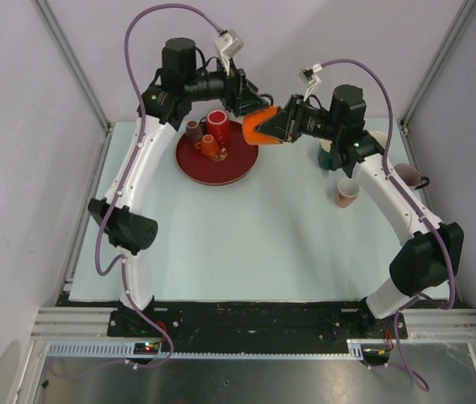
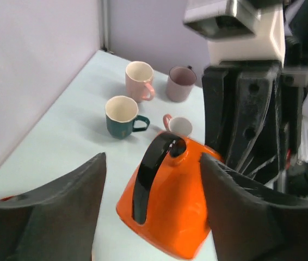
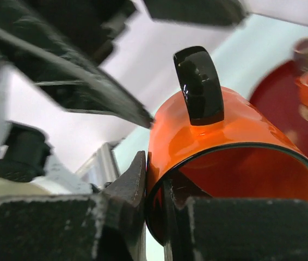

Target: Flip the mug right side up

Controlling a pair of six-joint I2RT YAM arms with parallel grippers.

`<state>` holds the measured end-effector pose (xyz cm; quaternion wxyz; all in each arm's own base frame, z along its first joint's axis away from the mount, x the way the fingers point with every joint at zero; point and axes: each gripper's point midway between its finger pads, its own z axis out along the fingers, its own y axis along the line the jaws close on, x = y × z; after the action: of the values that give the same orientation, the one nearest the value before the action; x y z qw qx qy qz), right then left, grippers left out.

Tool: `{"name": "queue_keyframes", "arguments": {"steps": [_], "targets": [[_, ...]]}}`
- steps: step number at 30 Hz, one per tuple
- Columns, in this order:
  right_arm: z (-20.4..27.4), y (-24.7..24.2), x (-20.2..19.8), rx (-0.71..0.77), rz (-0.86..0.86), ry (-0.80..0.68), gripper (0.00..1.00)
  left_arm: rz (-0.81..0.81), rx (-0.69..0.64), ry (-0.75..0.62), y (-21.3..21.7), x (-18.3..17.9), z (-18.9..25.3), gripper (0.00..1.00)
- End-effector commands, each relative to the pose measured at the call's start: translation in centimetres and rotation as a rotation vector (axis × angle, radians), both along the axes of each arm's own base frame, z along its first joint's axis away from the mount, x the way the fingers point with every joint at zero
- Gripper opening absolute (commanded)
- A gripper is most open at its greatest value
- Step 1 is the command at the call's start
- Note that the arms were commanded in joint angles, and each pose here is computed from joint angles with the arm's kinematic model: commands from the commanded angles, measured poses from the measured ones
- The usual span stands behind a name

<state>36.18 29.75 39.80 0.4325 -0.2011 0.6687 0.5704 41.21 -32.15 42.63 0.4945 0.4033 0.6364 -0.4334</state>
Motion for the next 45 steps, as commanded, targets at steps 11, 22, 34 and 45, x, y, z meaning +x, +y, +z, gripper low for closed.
{"name": "queue_keyframes", "arguments": {"steps": [11, 22, 34, 45], "targets": [[-13.6, -11.1, 11.1, -0.848, -0.509, 0.042, 0.0, 0.701, 0.302, -0.198, 12.3, 10.8, -3.3, 1.0], [-10.6, -24.1, 24.1, -0.882, -0.945, -0.067, 0.0, 0.735, 0.494, -0.119, 15.4, 10.2, -10.6, 1.0], [-16.2, -29.3, 31.1, -0.881, -1.0, -0.122, 0.0, 0.741, 0.588, -0.062, 16.9, 9.2, -14.5, 1.0], [-23.7, -28.9, 31.4, -0.865, -0.938, 0.05, 0.0, 0.755, 0.605, -0.042, 17.8, 10.0, -15.8, 1.0]]}}
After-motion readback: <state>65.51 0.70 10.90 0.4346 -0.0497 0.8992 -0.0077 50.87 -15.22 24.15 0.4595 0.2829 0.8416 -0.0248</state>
